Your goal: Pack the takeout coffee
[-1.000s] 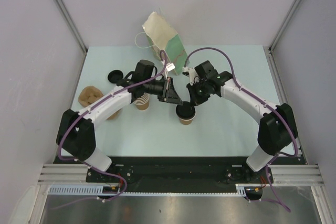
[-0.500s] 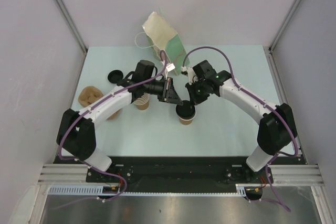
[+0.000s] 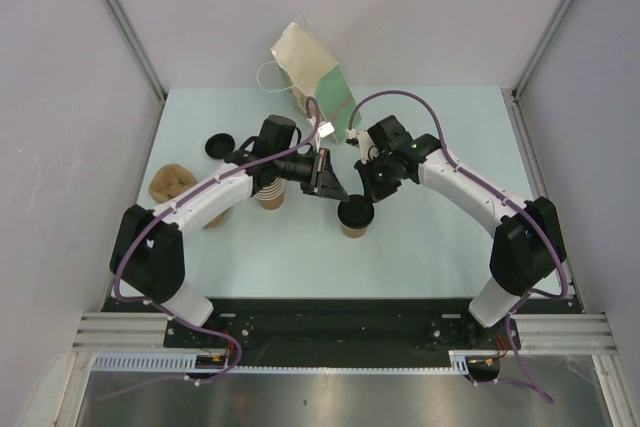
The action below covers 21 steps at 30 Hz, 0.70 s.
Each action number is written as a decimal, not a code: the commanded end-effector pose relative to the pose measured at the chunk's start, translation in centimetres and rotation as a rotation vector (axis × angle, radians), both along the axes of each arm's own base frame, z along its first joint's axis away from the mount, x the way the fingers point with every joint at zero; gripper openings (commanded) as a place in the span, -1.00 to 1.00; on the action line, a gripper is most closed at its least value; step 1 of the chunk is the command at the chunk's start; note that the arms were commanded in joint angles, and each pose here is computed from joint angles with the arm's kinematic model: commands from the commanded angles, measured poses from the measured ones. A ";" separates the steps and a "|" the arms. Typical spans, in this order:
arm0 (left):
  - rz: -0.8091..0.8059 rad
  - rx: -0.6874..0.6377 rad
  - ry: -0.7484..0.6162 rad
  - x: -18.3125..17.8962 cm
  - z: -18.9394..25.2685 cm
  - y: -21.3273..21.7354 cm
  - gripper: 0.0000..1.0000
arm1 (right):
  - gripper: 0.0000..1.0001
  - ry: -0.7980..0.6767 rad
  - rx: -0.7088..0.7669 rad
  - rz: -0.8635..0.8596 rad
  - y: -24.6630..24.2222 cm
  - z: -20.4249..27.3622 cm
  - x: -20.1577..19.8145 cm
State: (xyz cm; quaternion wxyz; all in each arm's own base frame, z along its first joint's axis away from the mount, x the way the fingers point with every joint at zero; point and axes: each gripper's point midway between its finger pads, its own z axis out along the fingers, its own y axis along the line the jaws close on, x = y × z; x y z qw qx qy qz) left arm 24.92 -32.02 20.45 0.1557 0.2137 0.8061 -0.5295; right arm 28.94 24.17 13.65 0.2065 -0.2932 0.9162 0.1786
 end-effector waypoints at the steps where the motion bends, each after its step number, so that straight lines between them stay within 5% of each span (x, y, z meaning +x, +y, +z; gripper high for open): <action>1: 0.000 -0.004 -0.022 0.2 0.3 -0.1 -0.77 | -1.00 -0.022 0.017 0.010 0.6 1.0 0.7; 10: 0.002 0.003 -0.018 0.4 0.0 -0.1 -0.74 | -0.92 0.009 0.014 0.017 0.6 0.2 0.5; 21: -0.007 -0.004 -0.019 0.2 -0.1 -0.1 -0.70 | -0.26 -0.014 0.055 0.010 0.4 2.0 0.7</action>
